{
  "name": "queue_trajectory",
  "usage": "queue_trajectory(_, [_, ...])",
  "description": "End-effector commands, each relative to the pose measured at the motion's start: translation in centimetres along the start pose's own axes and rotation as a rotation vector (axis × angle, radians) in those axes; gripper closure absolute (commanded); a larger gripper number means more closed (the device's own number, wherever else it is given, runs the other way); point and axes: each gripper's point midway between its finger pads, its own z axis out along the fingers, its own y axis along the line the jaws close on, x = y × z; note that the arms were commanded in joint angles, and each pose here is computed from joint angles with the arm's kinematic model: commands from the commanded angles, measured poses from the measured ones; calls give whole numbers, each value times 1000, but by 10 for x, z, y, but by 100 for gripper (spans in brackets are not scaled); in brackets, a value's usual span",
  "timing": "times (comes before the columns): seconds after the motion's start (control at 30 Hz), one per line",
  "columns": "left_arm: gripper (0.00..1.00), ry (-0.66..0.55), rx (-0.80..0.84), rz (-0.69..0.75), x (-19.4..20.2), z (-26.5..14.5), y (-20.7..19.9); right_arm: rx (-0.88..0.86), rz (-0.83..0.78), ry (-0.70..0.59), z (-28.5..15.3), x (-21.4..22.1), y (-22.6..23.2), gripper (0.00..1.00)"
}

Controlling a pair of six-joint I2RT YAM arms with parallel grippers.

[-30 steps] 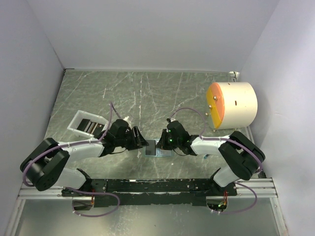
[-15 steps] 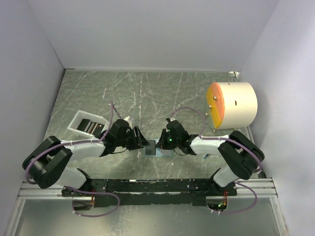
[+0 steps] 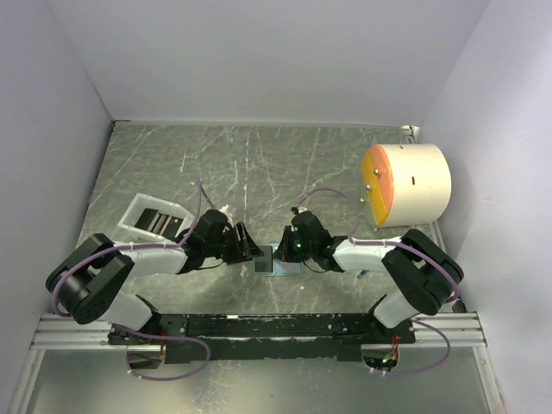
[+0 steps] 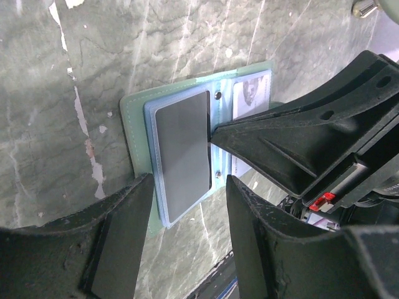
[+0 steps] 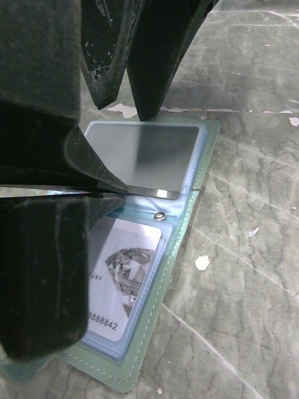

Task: Put the credit cards into the card holder
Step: Turn over the card slot in the card holder.

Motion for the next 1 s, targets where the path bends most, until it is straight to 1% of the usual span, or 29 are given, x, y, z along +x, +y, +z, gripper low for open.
queue_trajectory(0.0, [39, 7, 32, 7, -1, 3, -5, 114, -6, 54, 2, 22, -32, 96])
queue_trajectory(0.23, [39, 17, 49, 9, -1, 7, -9, 111, -11, 51, 2, 20, -30, 96])
queue_trajectory(0.6, [40, -7, 60, 27, -9, -1, -19, 109, -12, 61, 5, 21, -30, 97])
queue_trajectory(0.97, [40, 10, 72, 23, -6, 0, -20, 104, -9, 67, 6, 23, -29, 97])
